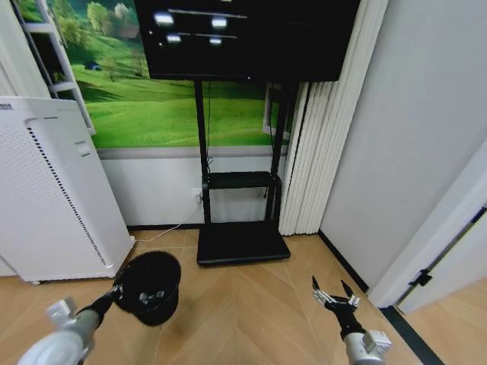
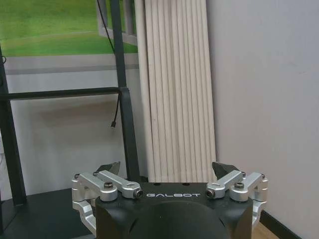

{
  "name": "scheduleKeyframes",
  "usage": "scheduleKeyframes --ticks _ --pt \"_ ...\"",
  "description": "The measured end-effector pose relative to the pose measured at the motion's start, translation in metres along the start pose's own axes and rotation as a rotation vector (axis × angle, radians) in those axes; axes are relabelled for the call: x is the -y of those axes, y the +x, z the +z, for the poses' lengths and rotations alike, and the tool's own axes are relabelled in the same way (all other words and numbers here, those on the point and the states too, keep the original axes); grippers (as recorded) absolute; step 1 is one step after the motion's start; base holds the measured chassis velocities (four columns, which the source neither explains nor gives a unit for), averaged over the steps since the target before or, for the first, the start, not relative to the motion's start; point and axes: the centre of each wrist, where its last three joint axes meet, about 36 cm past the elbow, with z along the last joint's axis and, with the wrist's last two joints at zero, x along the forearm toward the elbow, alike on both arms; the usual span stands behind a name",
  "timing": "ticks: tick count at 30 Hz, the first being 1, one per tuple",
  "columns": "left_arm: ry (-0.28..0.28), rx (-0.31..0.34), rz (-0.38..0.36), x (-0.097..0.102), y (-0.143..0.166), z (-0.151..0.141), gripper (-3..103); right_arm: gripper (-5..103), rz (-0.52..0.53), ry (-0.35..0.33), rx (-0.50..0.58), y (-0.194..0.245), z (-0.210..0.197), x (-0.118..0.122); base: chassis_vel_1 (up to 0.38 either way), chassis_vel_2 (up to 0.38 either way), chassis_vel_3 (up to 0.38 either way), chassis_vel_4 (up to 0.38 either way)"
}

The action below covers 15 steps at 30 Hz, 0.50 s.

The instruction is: Pick up the trash bin and place the garbage on the floor into it.

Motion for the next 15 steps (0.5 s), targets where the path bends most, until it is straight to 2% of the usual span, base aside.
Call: scheduleKeyframes --ticks 2,3,4,9,15 --pt "0.008 0.007 -0.031 -0.016 0.015 0.003 7 100 0.005 -0.008 0.001 0.002 -0.001 -0.002 0.041 0.012 -0.052 -0.036" --pt "0.008 0.007 -0.031 -0.016 0.015 0.003 7 100 0.005 -0.008 0.001 0.002 -0.001 -0.002 0.056 0.029 -0.052 -0.036" --pt "0.011 0.029 -0.044 -0.024 0.023 0.000 7 100 0.006 -0.010 0.004 0.002 -0.002 -0.003 0.056 0.078 -0.094 -0.057" --pt "0.011 0.059 -0.061 -0.036 0.032 -0.006 7 100 0.008 -0.017 0.009 0.000 -0.002 -0.004 0.122 0.118 -0.129 -0.113" --pt "0.012 0.067 -0.064 -0.043 0.032 -0.003 7 100 0.004 -0.030 -0.004 0.002 0.002 -0.009 0.201 0.216 -0.208 -0.219"
